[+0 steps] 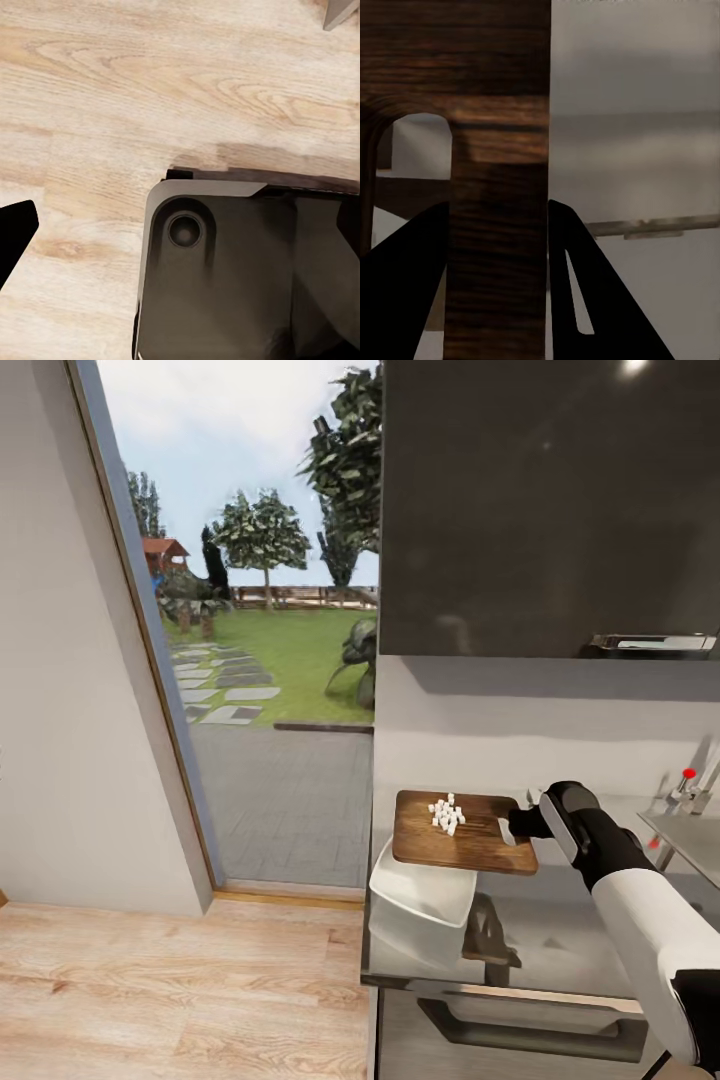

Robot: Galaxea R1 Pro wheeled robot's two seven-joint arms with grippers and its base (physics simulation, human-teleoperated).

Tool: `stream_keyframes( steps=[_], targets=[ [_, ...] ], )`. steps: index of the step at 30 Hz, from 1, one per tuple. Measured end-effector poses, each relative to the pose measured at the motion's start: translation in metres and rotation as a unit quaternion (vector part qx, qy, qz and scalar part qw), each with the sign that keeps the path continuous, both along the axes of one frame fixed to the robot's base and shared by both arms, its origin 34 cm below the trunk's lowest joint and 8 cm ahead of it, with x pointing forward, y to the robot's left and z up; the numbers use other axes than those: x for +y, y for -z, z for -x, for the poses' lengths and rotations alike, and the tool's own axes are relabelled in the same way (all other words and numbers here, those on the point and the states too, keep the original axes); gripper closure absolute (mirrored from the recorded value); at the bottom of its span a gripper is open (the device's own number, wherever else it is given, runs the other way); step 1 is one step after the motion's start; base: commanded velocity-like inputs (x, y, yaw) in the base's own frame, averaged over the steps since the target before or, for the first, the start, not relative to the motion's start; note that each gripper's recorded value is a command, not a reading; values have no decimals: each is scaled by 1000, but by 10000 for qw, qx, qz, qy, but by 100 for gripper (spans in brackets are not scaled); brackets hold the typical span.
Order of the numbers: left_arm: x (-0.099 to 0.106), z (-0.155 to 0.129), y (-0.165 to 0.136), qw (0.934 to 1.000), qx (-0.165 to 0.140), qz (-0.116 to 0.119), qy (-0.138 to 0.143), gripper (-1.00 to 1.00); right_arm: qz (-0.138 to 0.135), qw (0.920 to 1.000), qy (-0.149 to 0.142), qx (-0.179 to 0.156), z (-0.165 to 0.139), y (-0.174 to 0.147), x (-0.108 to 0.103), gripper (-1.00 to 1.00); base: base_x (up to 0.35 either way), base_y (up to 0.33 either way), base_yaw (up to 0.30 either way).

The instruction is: In the kitchen, take the Vidalia onion out of the sink, dice it on the chopping board with the paring knife, put the diced onion into the bowl on the countertop, then place both the paring knife and the chopping board into the sink.

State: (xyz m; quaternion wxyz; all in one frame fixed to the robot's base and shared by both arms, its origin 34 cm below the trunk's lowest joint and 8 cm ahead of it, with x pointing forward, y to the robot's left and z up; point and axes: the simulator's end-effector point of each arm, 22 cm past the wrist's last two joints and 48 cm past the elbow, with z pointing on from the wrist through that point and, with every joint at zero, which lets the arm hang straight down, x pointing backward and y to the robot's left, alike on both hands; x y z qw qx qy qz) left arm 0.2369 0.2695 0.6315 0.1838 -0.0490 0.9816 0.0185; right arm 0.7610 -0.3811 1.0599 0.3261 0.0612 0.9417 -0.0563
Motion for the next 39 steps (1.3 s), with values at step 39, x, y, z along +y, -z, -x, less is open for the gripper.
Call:
stream_keyframes(
  steps=[39],
  targets=[
    [0, 0, 0, 10000, 0, -1, -1, -100, 782, 9946, -37, -682, -22, -27, -22, 100, 0, 0, 0]
  ],
)
